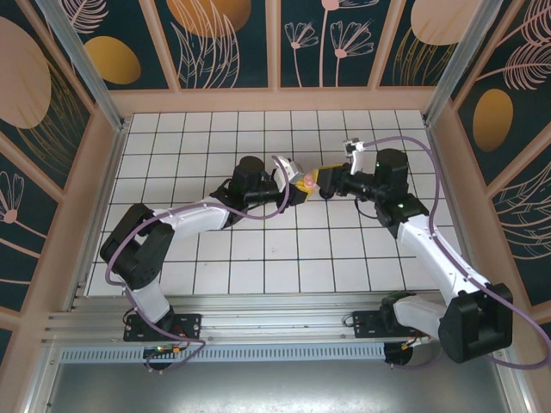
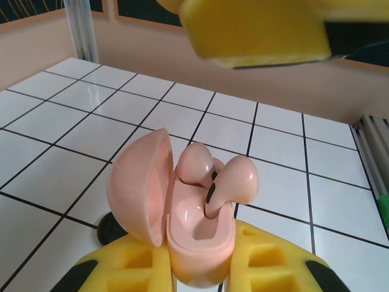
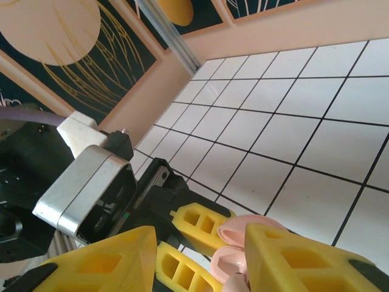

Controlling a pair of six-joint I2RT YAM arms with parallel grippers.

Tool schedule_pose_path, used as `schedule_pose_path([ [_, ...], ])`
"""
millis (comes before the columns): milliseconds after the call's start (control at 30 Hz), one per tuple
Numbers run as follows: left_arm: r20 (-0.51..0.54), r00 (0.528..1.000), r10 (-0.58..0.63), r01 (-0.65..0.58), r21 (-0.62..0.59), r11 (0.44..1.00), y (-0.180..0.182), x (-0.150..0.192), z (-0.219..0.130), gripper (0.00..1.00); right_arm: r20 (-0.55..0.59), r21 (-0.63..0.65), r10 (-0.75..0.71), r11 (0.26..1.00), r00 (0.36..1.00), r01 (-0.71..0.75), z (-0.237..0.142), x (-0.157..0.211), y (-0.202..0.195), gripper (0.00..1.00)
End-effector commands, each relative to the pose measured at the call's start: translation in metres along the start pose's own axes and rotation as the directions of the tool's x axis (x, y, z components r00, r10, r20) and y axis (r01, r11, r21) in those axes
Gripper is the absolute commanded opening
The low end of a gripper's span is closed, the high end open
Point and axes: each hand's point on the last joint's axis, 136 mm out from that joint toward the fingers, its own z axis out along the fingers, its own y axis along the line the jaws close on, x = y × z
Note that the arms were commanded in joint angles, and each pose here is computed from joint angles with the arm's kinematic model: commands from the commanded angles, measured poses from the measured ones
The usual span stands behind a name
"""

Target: Insert wireless bluetooth earbuds into charging case

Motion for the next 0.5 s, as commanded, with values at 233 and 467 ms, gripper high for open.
schedule_pose_path([
  [233, 0.032, 0.999, 0.002, -0.003, 0.028, 1.000, -0.006, -0.003, 0.003, 0.04, -0.053, -0.036, 0.163, 0.986, 0.985, -0.165, -0.009, 0.007, 0.001, 0.33],
  [467, 0.036, 0.999, 0.010, -0.011, 0.027, 1.000, -0.005, -0.005, 0.003, 0.04, -0.087, -0.024, 0.217, 0.975, 0.972, -0.220, -0.007, 0.026, -0.006, 0.28],
])
